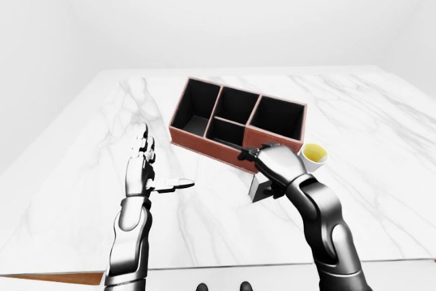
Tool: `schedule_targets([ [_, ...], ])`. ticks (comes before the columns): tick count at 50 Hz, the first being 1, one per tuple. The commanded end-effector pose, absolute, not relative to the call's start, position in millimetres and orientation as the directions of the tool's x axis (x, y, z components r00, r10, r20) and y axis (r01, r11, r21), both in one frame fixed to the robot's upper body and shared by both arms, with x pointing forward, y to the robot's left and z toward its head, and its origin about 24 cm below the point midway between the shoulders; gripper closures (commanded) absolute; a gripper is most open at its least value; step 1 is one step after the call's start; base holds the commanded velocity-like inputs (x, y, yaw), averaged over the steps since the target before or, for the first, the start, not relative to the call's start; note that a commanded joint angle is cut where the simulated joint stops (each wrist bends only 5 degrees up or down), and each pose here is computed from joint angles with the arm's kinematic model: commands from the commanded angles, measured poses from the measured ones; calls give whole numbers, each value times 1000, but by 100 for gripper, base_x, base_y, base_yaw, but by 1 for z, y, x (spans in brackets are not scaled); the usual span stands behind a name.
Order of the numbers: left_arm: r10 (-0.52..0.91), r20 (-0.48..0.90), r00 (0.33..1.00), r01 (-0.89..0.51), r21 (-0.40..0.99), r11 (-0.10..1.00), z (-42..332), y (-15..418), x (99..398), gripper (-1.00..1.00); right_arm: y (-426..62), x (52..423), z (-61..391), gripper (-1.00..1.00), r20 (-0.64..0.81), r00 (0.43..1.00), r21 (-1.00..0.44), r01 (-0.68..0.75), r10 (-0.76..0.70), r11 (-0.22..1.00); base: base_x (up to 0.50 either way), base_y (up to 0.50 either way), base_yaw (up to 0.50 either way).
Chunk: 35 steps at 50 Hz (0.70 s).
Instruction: Pick up the book and place it in the right compartment of the caddy.
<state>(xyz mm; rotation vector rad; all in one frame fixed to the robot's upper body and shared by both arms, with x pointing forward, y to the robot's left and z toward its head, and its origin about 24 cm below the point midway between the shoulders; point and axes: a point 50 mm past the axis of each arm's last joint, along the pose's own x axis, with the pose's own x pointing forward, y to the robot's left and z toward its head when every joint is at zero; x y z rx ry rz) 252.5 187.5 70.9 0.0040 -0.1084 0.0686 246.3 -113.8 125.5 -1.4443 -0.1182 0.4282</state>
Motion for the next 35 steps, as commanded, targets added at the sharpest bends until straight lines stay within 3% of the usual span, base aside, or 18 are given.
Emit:
schedule_targets([
  [1,72,106,992,-72,-1,997,70,188,253,-100,-119,253,116,-26,-225,915,-965,-257,336,55,0,0,0],
  [35,77,99,992,-77,-3,997,66,191,255,-100,-119,272,91,-27,-345,882,-928,-371,322,23,0,0,0],
])
